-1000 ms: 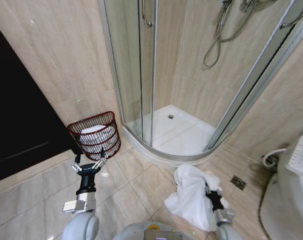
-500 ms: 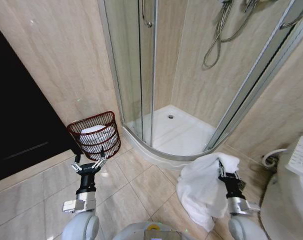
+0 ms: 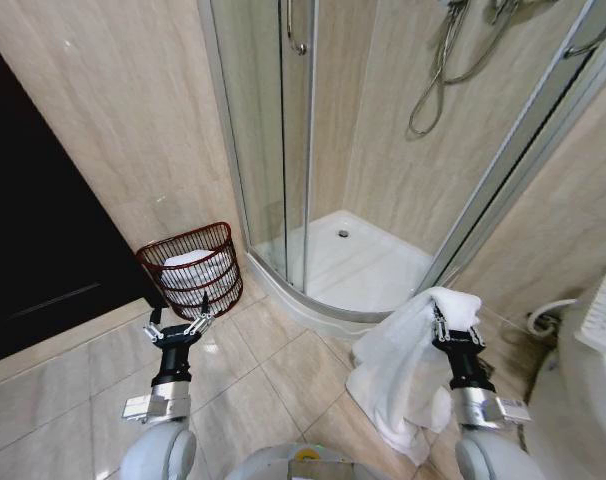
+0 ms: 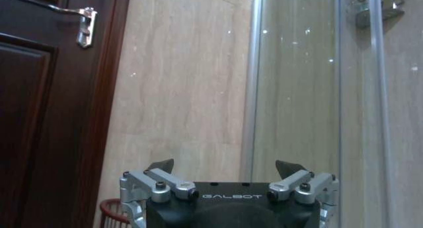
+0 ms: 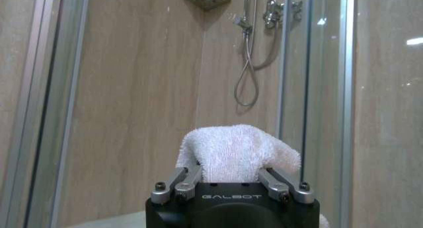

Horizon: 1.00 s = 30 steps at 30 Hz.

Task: Discard the used towel into the hamper.

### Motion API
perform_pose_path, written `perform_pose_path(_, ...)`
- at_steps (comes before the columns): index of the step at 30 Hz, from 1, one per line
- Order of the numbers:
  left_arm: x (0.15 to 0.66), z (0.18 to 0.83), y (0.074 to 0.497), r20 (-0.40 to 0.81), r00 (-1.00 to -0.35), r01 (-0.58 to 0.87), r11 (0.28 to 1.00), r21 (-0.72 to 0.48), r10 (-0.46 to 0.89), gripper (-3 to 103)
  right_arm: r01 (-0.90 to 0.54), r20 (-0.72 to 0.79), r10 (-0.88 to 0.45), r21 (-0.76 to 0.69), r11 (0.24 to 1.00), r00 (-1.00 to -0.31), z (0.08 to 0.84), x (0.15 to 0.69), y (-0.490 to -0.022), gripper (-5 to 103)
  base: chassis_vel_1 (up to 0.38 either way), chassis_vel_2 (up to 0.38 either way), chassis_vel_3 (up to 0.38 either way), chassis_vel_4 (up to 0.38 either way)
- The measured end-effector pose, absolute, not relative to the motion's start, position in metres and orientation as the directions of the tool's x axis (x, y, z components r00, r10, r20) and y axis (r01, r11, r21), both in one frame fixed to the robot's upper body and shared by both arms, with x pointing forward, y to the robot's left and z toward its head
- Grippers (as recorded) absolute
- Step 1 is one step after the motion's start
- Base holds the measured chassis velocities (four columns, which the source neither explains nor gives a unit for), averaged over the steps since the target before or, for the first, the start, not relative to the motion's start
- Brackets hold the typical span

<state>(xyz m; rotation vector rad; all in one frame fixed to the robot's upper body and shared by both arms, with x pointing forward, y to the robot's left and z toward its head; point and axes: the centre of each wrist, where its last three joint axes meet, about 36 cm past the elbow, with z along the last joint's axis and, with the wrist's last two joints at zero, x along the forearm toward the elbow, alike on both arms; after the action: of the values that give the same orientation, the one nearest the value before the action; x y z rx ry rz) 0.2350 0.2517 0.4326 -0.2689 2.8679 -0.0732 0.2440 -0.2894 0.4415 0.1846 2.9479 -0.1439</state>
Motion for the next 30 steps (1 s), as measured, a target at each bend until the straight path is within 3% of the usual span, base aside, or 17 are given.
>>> perform_pose_path(17, 0.237, 0.425, 0.252, -0.288, -0.936, -0.187, 0.979, -0.084, -0.203, 100, 0.132, -0.194, 0.11, -0.104, 0.986, -0.975, 0.436, 0.247, -0.286, 24, 0.059, 0.05, 0.031, 0.02)
perform_pose_path(30, 0.235, 0.428, 0.251, -0.255, -0.946, -0.185, 0.979, -0.082, -0.2, 100, 0.13, -0.218, 0.097, -0.144, 0.981, -0.971, 0.431, 0.255, -0.286, 24, 0.194, 0.188, -0.195, -0.167)
